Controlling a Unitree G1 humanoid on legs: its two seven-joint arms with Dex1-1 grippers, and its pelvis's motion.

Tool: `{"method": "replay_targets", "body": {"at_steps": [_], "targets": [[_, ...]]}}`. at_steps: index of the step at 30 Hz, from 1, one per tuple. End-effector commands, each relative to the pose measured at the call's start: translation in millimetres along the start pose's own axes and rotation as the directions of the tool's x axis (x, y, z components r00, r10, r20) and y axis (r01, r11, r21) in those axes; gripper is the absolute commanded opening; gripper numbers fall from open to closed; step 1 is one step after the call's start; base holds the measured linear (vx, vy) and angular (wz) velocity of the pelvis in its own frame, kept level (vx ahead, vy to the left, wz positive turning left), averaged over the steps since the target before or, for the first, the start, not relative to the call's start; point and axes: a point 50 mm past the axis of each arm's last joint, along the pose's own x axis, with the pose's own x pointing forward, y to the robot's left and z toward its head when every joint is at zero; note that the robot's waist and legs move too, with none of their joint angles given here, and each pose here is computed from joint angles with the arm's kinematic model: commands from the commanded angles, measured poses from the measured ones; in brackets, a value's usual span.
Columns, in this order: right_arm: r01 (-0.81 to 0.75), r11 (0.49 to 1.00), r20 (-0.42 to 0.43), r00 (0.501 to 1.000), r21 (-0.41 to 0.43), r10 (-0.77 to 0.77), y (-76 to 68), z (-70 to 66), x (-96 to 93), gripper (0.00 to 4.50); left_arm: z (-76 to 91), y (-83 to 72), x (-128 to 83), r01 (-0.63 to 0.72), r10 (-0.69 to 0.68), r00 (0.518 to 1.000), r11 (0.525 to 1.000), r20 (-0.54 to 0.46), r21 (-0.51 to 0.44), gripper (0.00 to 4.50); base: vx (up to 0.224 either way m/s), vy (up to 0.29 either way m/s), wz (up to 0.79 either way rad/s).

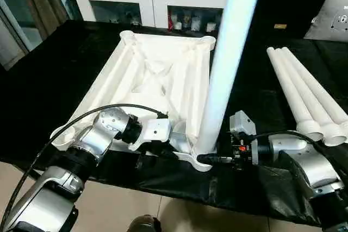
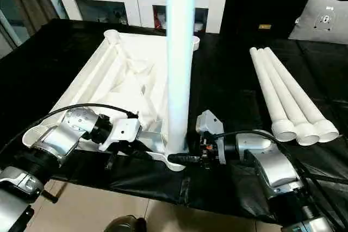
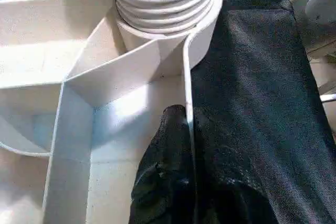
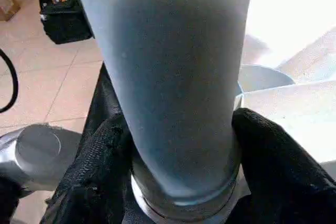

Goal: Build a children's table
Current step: Rotate leg to tighten

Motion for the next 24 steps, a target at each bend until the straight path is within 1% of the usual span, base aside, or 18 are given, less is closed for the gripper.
{"method": "replay_targets", "body": {"at_steps": [1,4,7,9,10,12,13,15,19,21,22,23,24], "targets": [[-0.017,1.000,-0.013,1.000,0.008,0.018,1.3,-2.5,5.1,2.63,0.7,-0.6,4.4,0.044,-0.043,0.999,0.999,-0.031,0.012,0.00,0.000,0.000,0.00],[-0.025,1.000,-0.006,1.000,0.017,0.025,4.2,-3.2,7.4,2.63,0.1,-1.4,4.0,0.029,-0.030,1.000,0.999,-0.008,-0.017,0.00,0.000,0.000,0.00],[0.002,0.998,0.043,0.999,0.059,-0.005,11.6,-4.7,13.7,2.62,0.9,1.7,2.3,-0.054,0.058,0.998,0.995,0.040,-0.088,0.00,0.000,0.000,0.00],[0.058,0.995,0.069,0.996,0.080,-0.063,15.6,-5.4,21.3,2.62,2.1,4.9,1.1,-0.120,0.128,0.990,0.983,0.052,-0.137,0.00,0.000,0.000,0.00],[0.113,0.989,0.082,0.989,0.098,-0.121,15.4,-5.7,27.3,2.62,3.6,6.6,1.4,-0.153,0.165,0.984,0.974,0.062,-0.164,0.00,0.000,0.000,0.00],[0.160,0.980,0.091,0.981,0.121,-0.171,15.5,-6.0,33.1,2.62,5.5,7.9,2.2,-0.180,0.197,0.978,0.965,0.073,-0.189,0.00,0.000,0.000,0.00],[0.252,0.950,0.107,0.956,0.184,-0.274,16.2,-5.7,47.9,2.62,10.6,10.4,6.1,-0.237,0.264,0.961,0.942,0.088,-0.240,0.00,0.000,0.000,0.00],[0.336,0.910,0.099,0.924,0.242,-0.368,16.1,-3.6,64.5,2.62,17.0,14.1,12.3,-0.302,0.338,0.937,0.909,0.084,-0.288,0.00,0.000,0.000,0.00],[0.426,0.863,0.069,0.886,0.272,-0.459,12.2,-0.8,79.1,2.61,25.0,20.9,19.6,-0.377,0.422,0.904,0.864,0.073,-0.334,0.00,0.000,0.000,0.00],[0.494,0.809,0.041,0.846,0.318,-0.532,7.4,0.8,88.4,2.61,31.2,26.7,25.4,-0.428,0.478,0.876,0.829,0.060,-0.359,0.00,0.000,0.000,0.00],[0.563,0.755,-0.004,0.802,0.337,-0.597,1.8,0.8,93.9,2.61,36.4,30.6,31.1,-0.461,0.516,0.855,0.801,0.050,-0.381,0.00,0.000,0.000,0.00],[0.579,0.740,-0.015,0.790,0.343,-0.612,0.4,1.2,95.7,2.61,38.0,31.7,32.7,-0.473,0.529,0.848,0.791,0.044,-0.387,0.00,0.000,0.000,0.00],[0.635,0.692,-0.047,0.747,0.343,-0.663,-4.0,4.0,102.9,2.61,44.7,36.0,38.9,-0.518,0.574,0.818,0.754,0.022,-0.405,0.00,0.000,0.000,0.00]]}}
